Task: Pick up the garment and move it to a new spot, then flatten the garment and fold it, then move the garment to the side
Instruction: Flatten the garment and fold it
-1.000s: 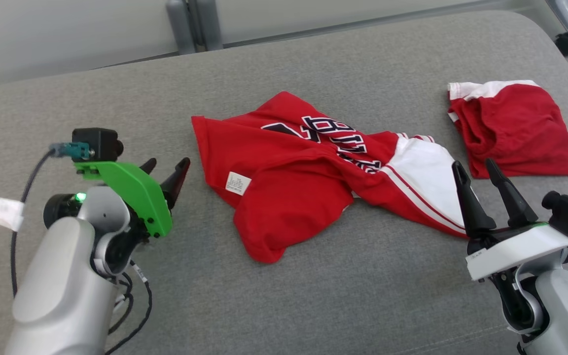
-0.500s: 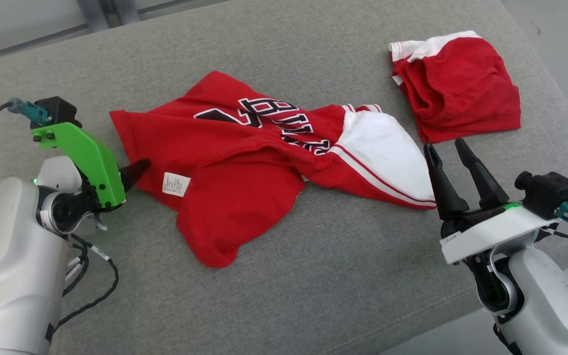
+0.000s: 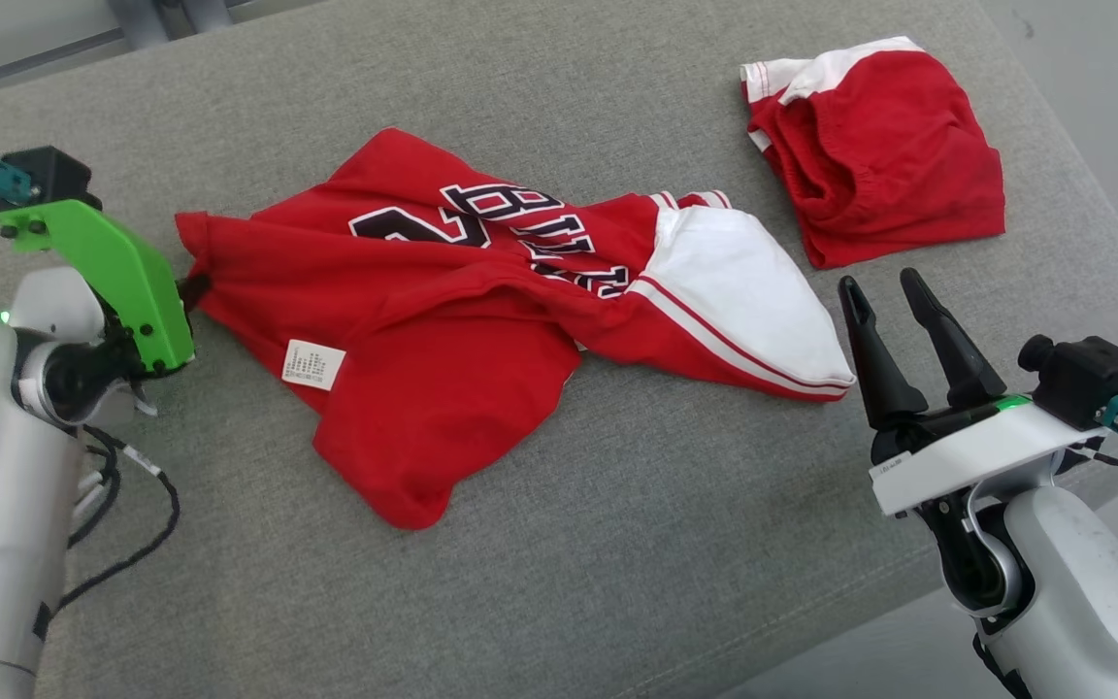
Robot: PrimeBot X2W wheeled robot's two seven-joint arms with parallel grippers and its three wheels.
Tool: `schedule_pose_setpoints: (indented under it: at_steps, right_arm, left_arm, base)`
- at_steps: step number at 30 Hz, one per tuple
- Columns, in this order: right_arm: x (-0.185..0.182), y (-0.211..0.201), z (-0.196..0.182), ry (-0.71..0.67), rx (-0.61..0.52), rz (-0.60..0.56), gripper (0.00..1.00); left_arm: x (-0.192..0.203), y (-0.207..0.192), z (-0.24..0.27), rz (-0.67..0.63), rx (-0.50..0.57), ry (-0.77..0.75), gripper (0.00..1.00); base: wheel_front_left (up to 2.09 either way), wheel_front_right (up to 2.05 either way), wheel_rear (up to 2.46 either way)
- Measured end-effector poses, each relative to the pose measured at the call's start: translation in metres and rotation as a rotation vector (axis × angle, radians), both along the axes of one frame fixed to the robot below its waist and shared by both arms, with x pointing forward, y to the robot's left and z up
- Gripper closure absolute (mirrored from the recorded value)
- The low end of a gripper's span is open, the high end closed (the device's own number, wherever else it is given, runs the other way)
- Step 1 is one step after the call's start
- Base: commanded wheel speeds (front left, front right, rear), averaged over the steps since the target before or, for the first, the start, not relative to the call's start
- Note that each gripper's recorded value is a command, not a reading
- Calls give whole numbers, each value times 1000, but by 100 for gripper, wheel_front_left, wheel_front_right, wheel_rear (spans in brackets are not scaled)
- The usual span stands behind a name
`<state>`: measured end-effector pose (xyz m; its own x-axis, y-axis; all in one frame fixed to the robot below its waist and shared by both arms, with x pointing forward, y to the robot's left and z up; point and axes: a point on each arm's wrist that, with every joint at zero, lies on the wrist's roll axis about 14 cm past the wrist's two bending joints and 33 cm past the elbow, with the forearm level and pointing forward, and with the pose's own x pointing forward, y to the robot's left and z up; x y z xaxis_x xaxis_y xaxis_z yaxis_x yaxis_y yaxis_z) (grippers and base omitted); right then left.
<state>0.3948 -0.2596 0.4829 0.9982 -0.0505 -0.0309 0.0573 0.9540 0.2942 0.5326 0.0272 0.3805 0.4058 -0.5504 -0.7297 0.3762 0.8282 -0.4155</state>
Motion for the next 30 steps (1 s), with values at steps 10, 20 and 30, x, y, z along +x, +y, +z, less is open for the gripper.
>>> schedule_pose_setpoints:
  at_steps: [10,20,30]
  right_arm:
    - [7,6,-3,6,-11,35,0]
    - [11,6,2,-4,-24,45,0]
    - [-2,14,12,-29,-17,74,0]
  left_arm:
    - [72,52,63,134,80,-278,100]
    - [84,72,47,204,150,-322,0]
    - [30,71,47,172,115,-220,0]
  base:
    - [0,0,0]
    - [0,0,0]
    - [0,0,0]
